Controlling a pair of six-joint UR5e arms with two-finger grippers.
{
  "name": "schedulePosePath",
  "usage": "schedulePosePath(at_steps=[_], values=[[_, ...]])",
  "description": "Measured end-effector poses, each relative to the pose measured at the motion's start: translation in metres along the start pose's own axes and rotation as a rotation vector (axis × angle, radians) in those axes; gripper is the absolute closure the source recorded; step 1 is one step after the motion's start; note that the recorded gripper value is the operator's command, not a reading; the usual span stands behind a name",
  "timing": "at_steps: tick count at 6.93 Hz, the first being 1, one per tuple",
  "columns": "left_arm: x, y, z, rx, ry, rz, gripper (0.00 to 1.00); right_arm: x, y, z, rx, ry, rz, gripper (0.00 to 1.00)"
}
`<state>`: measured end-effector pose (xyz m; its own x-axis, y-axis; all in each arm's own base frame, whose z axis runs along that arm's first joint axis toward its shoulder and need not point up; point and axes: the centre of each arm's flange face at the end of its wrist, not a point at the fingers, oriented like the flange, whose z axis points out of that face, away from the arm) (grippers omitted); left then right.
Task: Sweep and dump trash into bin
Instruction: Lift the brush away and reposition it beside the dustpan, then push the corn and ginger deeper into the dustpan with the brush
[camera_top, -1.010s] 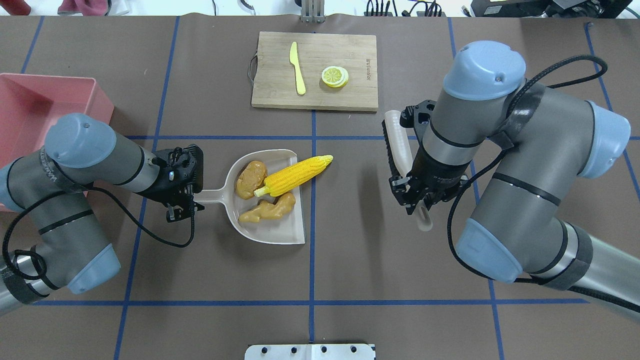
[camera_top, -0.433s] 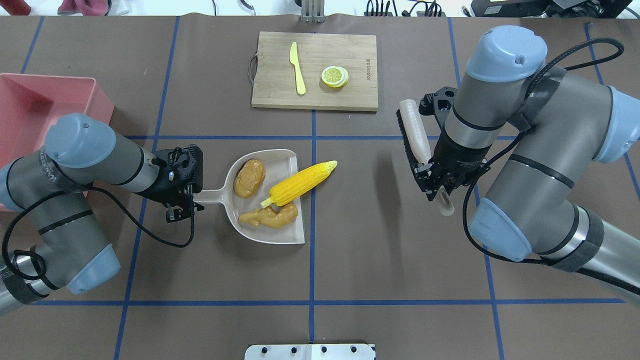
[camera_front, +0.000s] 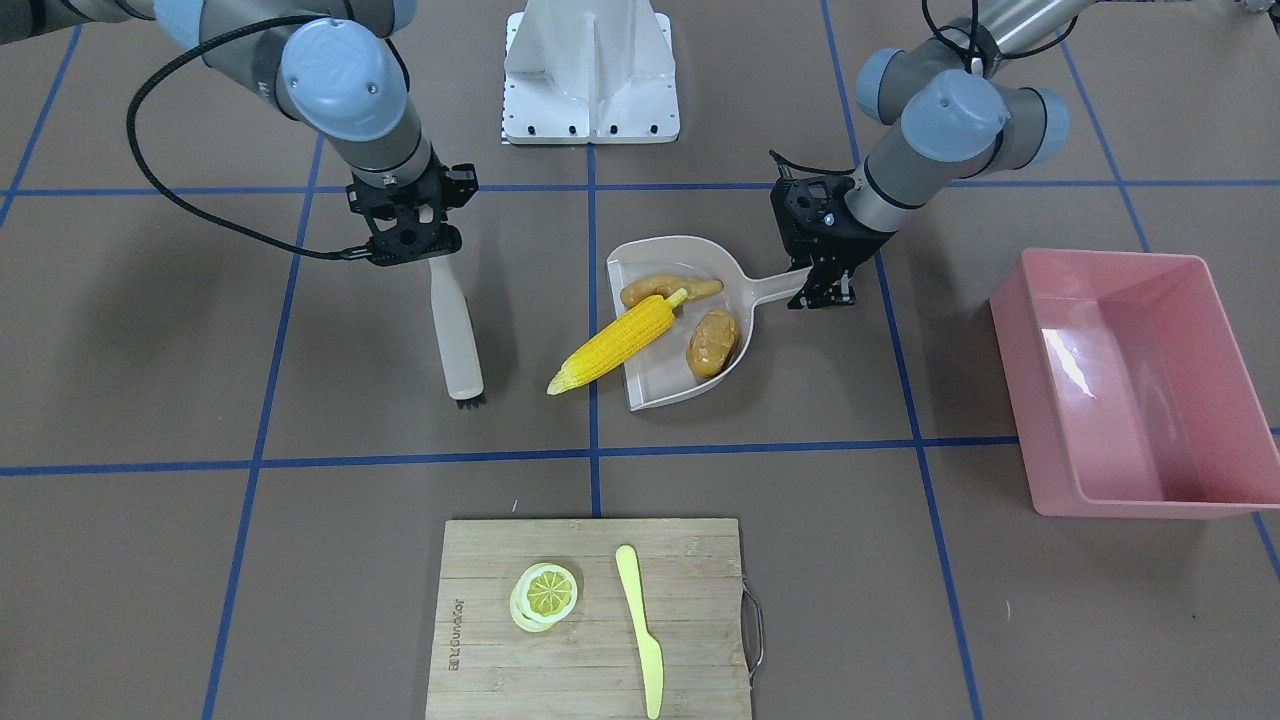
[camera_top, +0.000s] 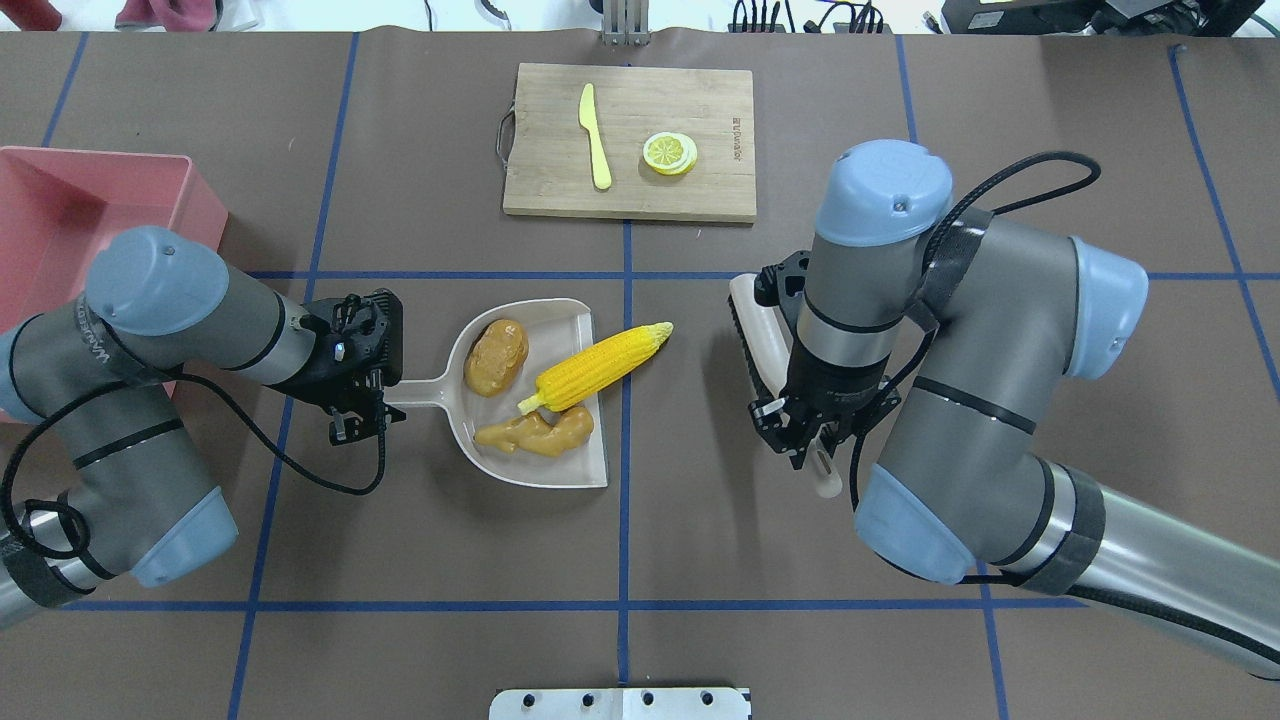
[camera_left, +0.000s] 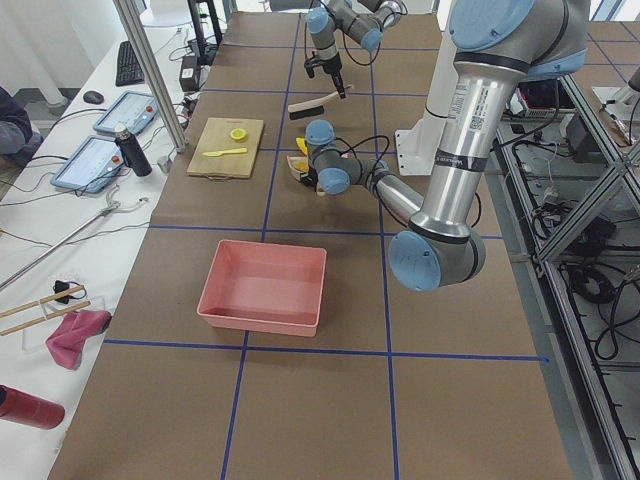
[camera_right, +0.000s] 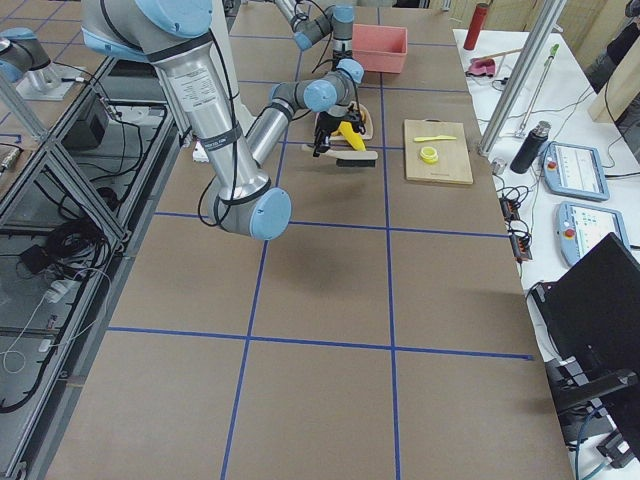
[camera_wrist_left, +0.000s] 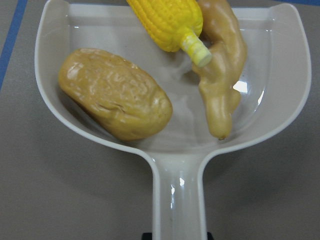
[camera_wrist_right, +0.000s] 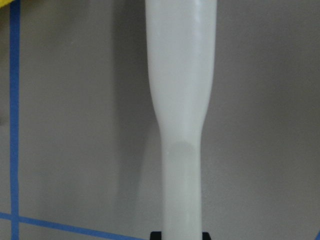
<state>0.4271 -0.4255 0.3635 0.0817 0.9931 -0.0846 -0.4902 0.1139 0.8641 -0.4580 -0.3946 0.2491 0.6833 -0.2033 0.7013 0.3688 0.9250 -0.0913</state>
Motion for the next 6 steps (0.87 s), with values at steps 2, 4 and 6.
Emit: schedulePosePath(at_steps=[2,4,6], values=[[0.0,0.001,0.0,-0.002,0.0,-0.002,0.78,-0.026,-0.009,0.013,-0.022,0.008,-0.008,1.0],[-0.001,0.001,0.0,-0.002,0.0,-0.003,0.77,-0.058,-0.038,0.013,-0.022,0.014,0.014,1.0],[-0.001,0.002,0.0,-0.003,0.0,-0.002,0.77,-0.088,-0.052,0.01,-0.001,-0.028,0.041,1.0]])
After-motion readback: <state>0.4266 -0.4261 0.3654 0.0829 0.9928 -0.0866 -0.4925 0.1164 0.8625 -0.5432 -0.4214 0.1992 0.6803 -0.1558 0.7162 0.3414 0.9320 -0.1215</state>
